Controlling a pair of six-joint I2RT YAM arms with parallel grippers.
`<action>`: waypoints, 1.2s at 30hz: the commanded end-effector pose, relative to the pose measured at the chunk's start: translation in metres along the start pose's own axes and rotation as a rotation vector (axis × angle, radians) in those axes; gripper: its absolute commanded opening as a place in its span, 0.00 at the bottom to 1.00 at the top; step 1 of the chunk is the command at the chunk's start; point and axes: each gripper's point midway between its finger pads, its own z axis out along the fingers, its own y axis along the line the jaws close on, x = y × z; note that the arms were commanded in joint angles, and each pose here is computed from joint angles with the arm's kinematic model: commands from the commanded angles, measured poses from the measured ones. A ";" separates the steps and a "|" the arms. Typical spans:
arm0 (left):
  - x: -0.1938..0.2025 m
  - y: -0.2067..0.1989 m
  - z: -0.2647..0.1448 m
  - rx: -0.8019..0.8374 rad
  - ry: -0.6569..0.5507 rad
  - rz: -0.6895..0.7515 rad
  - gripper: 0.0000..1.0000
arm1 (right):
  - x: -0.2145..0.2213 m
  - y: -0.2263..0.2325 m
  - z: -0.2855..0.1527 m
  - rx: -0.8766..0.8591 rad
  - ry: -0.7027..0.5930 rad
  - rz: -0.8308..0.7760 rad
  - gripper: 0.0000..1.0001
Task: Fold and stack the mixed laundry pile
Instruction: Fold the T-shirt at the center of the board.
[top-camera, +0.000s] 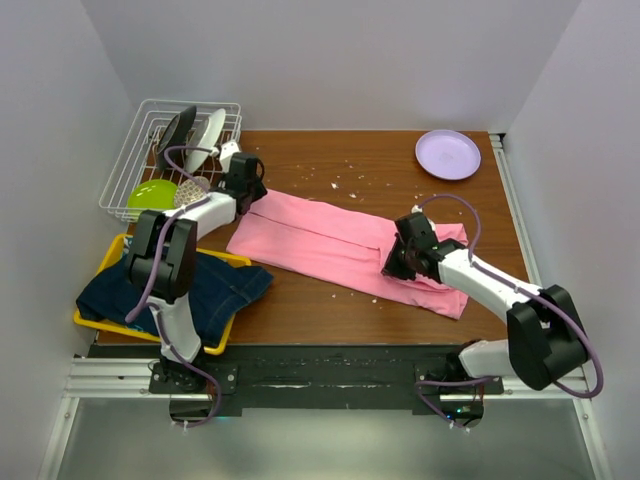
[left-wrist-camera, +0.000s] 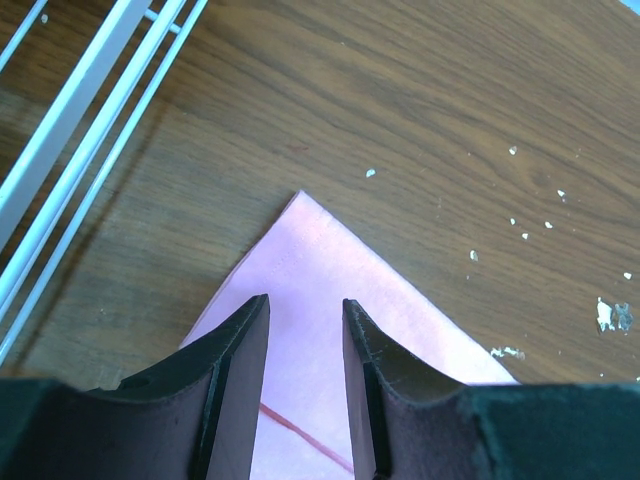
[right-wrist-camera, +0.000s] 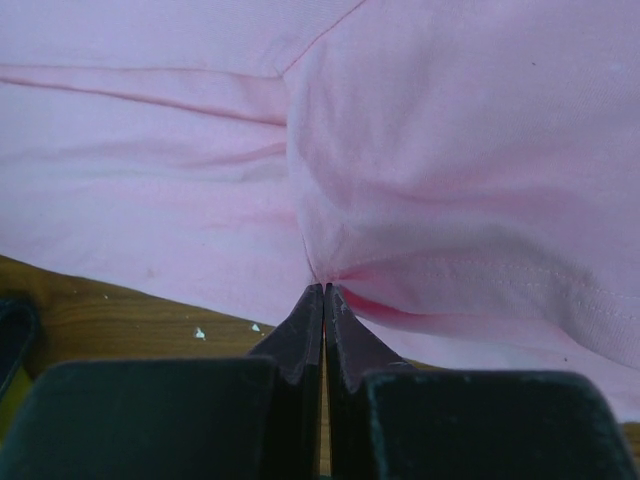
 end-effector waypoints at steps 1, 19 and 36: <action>-0.020 -0.019 0.004 0.036 -0.041 -0.026 0.40 | -0.002 -0.007 0.005 0.027 -0.031 -0.005 0.00; -0.022 -0.023 0.012 0.038 -0.037 -0.006 0.41 | -0.029 -0.030 -0.016 0.144 -0.108 -0.036 0.05; -0.019 -0.048 0.027 0.133 -0.016 -0.050 0.40 | -0.222 -0.111 -0.050 0.183 -0.512 0.280 0.46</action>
